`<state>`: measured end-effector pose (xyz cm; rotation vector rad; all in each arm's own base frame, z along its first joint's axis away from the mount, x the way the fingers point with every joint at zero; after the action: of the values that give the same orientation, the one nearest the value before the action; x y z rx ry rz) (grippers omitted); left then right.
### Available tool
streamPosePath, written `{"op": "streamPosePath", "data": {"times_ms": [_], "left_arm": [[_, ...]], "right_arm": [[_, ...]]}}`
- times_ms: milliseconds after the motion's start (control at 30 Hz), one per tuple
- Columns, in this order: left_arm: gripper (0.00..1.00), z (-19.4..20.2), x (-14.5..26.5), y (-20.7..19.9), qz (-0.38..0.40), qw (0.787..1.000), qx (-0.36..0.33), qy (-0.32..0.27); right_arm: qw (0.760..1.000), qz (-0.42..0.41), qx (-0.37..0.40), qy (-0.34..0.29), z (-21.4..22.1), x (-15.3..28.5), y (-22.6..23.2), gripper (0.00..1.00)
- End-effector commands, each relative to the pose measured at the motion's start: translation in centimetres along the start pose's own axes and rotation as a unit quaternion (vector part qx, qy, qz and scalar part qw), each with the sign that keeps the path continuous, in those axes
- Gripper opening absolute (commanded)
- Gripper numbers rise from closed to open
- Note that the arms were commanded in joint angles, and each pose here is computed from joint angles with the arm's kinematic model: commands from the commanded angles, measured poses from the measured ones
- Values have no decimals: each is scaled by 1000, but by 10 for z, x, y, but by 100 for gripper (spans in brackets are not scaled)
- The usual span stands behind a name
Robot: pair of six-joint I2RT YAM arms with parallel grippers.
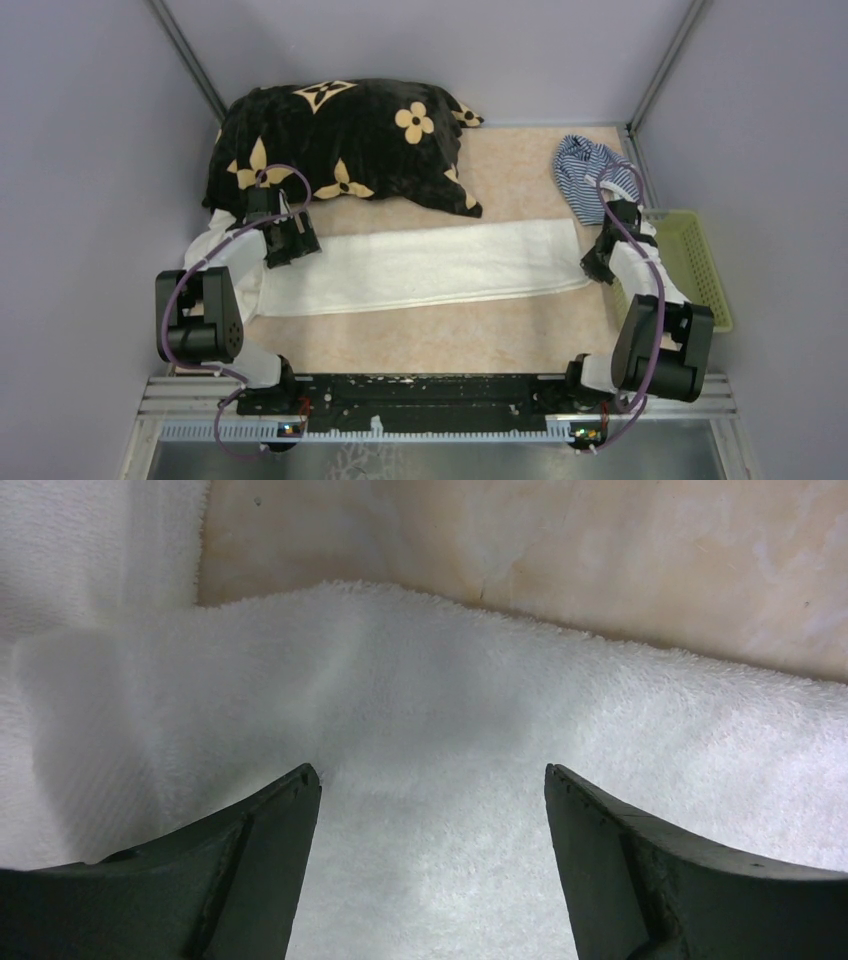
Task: Roll the towels
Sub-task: Fold the towel at the center of the board.
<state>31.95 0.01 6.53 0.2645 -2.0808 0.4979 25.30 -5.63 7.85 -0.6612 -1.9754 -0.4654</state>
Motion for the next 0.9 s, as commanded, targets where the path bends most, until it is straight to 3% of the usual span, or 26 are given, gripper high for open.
{"op": "streamPosePath", "data": {"times_ms": [0, 167, 367, 600, 767, 867], "left_arm": [[88, 1, 1, 2, 0, 1000, 6, 3], [86, 15, -9, 17, -36, 999, 3, 23], [87, 13, -6, 12, -24, 1000, 2, 19], [87, 13, -7, 10, -19, 1000, 4, 21], [87, 14, -9, 12, -23, 1000, 3, 22], [87, 14, -8, 14, -28, 999, 0, 21]], "right_arm": [[999, 33, 13, -22, -14, -13, -8, 0], [997, 67, 19, -22, -13, -28, -17, 3], [997, 49, 45, -31, -35, -13, -7, 26], [989, -33, 106, -96, -79, 31, 36, 38], [970, -154, 168, -84, -82, 19, 98, 39], [959, -180, 203, -76, -86, 3, 122, 39]]}}
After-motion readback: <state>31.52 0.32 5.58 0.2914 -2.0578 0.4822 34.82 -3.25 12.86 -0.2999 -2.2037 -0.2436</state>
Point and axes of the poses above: each gripper's point midway between its finger pads, its own x axis back along the fingers, its own y axis along the line the jaws close on, z = x × y, the point moved 3 cm from there along x, back along the fingers, and after that the axes turned 8 degrees about x, right-handed, at the moved point
